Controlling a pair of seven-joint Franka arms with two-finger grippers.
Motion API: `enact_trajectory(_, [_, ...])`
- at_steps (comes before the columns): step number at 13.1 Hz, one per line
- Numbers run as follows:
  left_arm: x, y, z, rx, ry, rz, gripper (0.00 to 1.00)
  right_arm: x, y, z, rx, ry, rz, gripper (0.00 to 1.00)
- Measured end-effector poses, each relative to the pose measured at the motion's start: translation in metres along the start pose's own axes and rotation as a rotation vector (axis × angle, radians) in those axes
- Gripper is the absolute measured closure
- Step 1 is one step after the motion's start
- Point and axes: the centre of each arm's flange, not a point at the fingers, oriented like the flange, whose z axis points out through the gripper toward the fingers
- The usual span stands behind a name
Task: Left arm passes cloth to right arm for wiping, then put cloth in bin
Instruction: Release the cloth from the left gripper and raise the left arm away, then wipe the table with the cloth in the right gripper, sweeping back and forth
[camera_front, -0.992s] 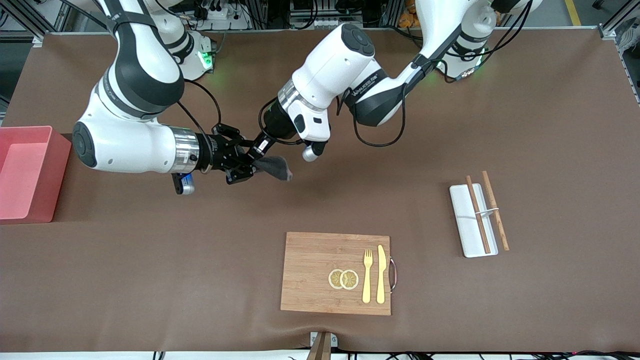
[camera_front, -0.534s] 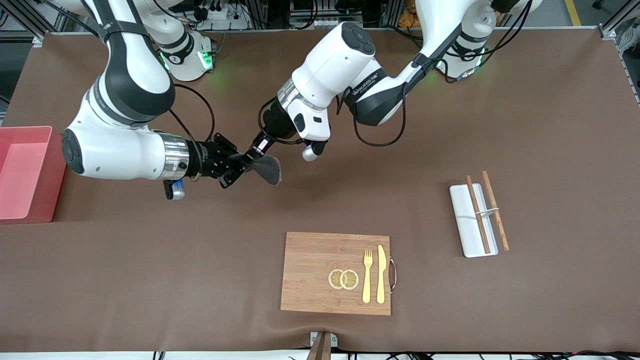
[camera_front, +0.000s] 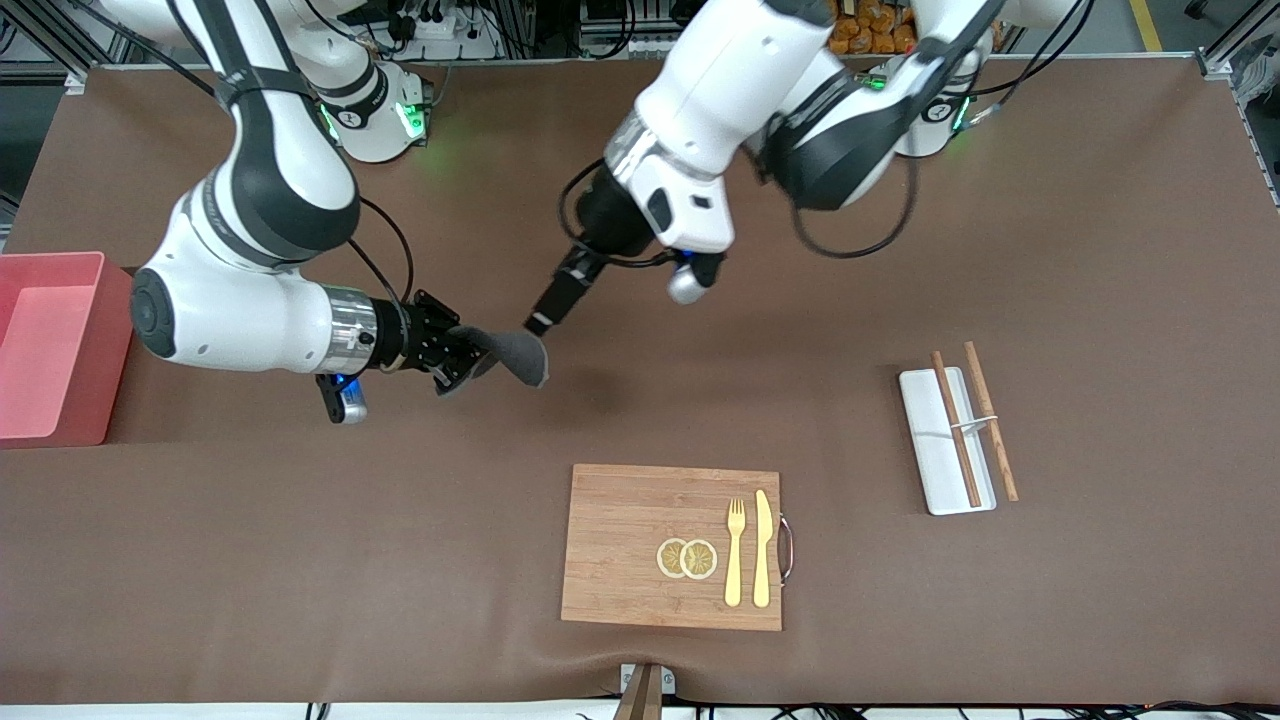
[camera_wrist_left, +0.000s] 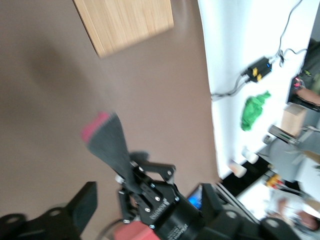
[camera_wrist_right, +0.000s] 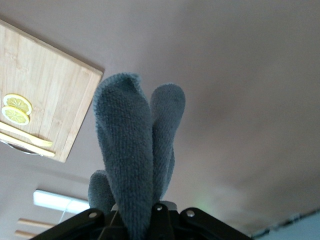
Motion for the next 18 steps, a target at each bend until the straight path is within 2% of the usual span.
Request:
enact_trajectory(3, [0.048, 0.000, -0.053, 0.151, 0.106, 0.196, 0.00, 0.033, 0.009, 0.030, -0.010, 0.092, -0.148, 0.95])
enact_trajectory(6, [0.116, -0.003, -0.103, 0.292, 0.160, 0.405, 0.00, 0.064, 0.024, 0.048, -0.023, 0.164, -0.212, 0.95])
enact_trajectory(9, [0.171, -0.009, -0.139, 0.391, 0.163, 0.554, 0.00, 0.090, 0.043, 0.076, -0.004, 0.225, -0.255, 0.95])
enact_trajectory(13, [0.223, -0.023, -0.182, 0.498, 0.142, 0.673, 0.00, 0.120, 0.076, 0.107, -0.039, 0.273, -0.355, 0.95])
enact_trajectory(16, [0.250, -0.030, -0.201, 0.534, 0.127, 0.721, 0.00, 0.182, 0.123, 0.104, -0.066, 0.305, -0.484, 0.95])
enact_trajectory(18, [0.269, -0.032, -0.208, 0.545, 0.119, 0.745, 0.00, 0.232, 0.159, 0.082, -0.076, 0.316, -0.583, 0.95])
